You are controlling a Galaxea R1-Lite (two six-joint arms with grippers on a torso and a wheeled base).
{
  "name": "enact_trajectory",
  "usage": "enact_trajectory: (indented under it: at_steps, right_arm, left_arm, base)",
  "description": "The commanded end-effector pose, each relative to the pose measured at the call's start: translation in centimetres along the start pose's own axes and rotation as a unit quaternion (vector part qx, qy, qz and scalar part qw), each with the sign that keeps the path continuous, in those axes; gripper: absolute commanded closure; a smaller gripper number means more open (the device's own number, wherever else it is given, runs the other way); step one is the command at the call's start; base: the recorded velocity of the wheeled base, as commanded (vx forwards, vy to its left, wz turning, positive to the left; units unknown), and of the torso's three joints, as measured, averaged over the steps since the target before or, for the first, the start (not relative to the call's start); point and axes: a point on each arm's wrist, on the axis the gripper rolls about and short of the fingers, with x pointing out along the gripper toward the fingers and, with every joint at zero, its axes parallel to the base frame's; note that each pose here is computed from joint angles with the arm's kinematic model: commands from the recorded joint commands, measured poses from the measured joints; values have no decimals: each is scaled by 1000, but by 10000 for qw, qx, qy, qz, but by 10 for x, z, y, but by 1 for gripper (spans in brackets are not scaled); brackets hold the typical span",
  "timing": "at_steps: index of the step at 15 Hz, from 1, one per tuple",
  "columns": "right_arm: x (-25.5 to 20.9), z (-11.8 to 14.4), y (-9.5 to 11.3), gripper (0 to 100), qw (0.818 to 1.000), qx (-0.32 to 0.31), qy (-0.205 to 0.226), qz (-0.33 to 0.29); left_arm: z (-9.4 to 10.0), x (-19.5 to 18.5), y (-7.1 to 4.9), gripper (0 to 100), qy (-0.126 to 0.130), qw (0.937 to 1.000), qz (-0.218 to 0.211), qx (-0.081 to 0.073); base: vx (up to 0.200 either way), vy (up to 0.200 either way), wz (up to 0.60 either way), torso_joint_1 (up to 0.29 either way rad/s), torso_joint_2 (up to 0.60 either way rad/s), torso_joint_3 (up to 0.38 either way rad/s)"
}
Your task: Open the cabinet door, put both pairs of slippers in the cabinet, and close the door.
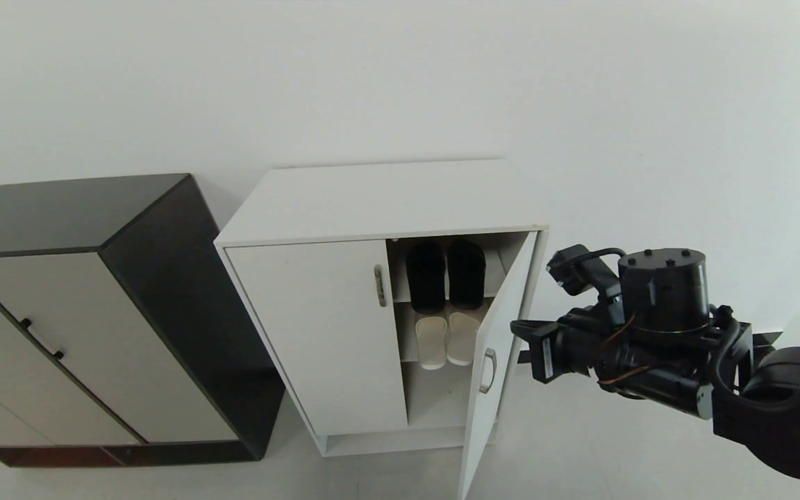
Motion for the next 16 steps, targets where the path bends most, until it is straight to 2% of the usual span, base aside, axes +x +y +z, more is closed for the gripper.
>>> enact_trajectory:
  at_steps: [1, 4, 10, 16]
  right_arm:
    - [-24, -2, -3, 100, 10000, 1, 3, -26]
    - [-31, -6, 0, 100, 9997, -36, 250, 7]
    - [13, -18, 2, 100, 9986, -49, 518, 9]
    - [54, -13, 4, 100, 9991, -34, 418, 2]
  left_arm:
    - [0, 0, 0, 100, 5, 10000, 1, -1]
    - [0, 0, 0, 100, 5, 10000, 1, -1]
    - [0, 0, 0, 100, 5, 10000, 1, -1]
    - [0, 0, 0, 100, 5, 10000, 1, -9]
  base:
    - [0, 0, 0, 0, 0, 0]
    - [0, 0, 0, 0, 0, 0]
    - [0, 0, 0, 0, 0, 0]
    - [0, 0, 0, 0, 0, 0]
